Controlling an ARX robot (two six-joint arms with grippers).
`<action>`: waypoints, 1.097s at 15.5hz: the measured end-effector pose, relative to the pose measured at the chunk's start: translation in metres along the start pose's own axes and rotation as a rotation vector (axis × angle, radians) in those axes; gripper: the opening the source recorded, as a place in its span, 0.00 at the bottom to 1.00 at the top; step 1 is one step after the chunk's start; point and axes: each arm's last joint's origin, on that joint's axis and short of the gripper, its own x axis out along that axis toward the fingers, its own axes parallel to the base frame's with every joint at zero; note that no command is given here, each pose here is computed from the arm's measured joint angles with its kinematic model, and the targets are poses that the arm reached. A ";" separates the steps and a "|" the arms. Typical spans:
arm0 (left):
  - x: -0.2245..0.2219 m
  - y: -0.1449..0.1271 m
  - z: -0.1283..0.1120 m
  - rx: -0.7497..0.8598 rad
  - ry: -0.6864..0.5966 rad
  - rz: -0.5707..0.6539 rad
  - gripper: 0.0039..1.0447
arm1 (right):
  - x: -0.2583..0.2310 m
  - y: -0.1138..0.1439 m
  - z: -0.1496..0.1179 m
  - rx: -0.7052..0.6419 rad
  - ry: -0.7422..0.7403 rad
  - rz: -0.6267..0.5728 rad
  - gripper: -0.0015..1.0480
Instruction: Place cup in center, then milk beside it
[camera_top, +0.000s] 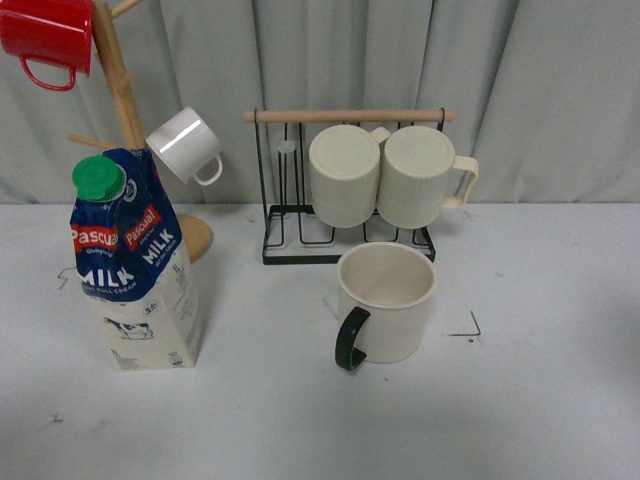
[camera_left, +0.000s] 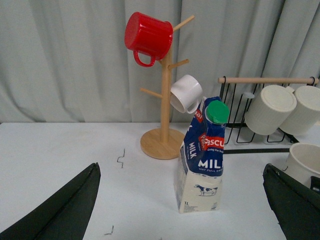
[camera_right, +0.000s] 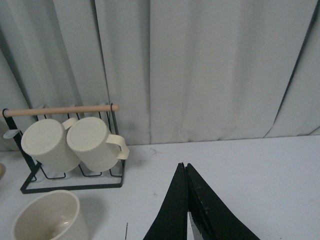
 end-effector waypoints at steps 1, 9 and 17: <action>0.000 0.000 0.000 0.000 0.000 0.000 0.94 | -0.008 -0.003 -0.002 0.001 -0.016 -0.005 0.02; 0.000 0.000 0.000 0.000 0.000 0.000 0.94 | -0.052 -0.019 -0.028 -0.001 -0.005 -0.006 0.02; 0.000 0.000 0.000 0.000 0.000 0.000 0.94 | -0.076 -0.019 -0.038 -0.002 -0.024 -0.006 0.02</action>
